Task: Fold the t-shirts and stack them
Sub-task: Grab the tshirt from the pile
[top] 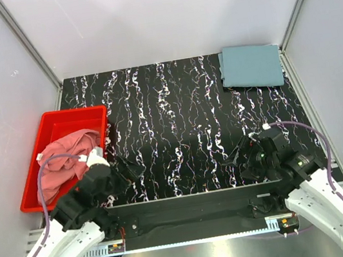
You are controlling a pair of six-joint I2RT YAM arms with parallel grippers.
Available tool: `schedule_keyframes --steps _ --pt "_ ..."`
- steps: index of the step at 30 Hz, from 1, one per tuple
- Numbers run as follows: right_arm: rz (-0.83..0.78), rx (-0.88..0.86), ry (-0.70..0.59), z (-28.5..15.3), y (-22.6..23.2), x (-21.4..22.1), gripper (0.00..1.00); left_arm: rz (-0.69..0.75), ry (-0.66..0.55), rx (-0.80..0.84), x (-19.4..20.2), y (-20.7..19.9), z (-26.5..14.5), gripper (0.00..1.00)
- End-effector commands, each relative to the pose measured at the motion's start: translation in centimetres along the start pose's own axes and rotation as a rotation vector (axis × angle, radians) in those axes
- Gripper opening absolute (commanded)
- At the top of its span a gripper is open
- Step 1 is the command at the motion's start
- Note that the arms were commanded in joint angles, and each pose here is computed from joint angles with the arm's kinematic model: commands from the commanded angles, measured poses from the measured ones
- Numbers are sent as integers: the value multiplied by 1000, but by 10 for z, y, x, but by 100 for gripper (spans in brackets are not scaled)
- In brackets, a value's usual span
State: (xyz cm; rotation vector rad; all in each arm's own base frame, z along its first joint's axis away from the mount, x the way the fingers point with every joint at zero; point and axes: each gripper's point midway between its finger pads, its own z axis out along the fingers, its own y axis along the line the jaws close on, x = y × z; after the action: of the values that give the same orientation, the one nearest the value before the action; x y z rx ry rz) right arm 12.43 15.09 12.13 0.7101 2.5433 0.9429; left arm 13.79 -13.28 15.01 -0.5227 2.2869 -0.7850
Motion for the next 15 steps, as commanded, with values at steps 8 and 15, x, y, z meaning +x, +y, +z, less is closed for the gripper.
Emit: schedule_keyframes --steps 8,15 --pt "-233 129 -2 -18 28 -30 100 159 -13 -436 -102 31 14 99" --pt "-258 106 98 -5 36 -21 100 -156 -255 -807 -193 122 -34 99"
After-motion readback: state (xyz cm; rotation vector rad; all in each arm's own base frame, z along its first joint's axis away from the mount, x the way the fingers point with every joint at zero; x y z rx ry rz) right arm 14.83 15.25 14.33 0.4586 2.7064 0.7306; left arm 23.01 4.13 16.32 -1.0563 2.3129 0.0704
